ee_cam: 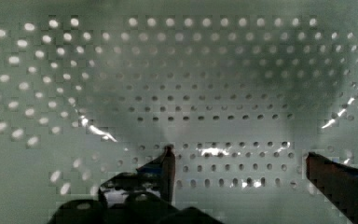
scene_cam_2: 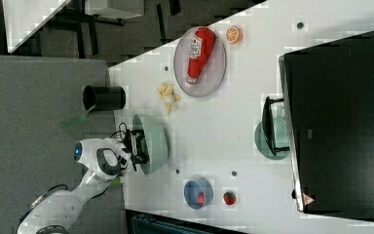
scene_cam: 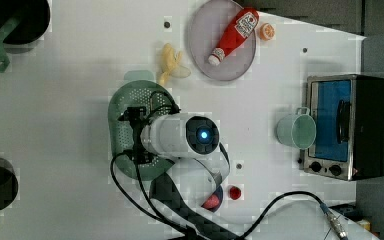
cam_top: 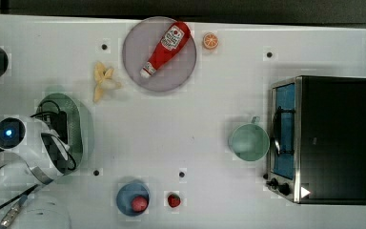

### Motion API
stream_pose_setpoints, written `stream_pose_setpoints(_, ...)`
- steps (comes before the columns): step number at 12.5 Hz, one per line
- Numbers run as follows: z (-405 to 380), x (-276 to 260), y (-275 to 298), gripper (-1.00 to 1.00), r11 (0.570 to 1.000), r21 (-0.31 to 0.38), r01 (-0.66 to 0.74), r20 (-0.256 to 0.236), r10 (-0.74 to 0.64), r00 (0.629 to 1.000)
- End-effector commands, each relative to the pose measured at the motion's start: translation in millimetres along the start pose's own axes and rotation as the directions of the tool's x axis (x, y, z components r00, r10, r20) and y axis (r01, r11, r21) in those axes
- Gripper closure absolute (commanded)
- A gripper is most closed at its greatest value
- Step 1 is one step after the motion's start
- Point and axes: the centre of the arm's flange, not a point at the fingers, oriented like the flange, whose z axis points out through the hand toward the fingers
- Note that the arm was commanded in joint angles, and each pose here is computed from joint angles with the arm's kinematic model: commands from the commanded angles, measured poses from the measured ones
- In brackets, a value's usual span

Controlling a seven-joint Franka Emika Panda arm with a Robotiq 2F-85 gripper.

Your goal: Drag strainer right to left.

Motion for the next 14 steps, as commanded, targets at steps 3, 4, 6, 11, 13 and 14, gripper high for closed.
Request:
stream_pose_setpoints(3,-26.9,-10.2,-10.6,-1.00,0.998,0.034,-0.060,0.010,0.060,0.998)
stream_pose_setpoints(4,-38.9,-6.3,-14.1,-1.00,0.999,0.040,-0.014,-0.004,0.014,1.000)
stream_pose_setpoints(6,-77.3,8.6,-19.9,-1.00,0.995,0.000,0.097,-0.046,-0.097,0.994)
stream_pose_setpoints(11,-242.5,72.9,-41.0,-1.00,0.912,0.032,0.409,-0.069,-0.406,0.911)
stream_pose_setpoints(13,-310.7,118.0,-42.7,-1.00,0.896,0.065,0.440,-0.070,-0.436,0.897)
stream_pose_setpoints(14,-343.0,144.3,-40.8,-1.00,0.888,0.079,0.452,-0.068,-0.448,0.892)
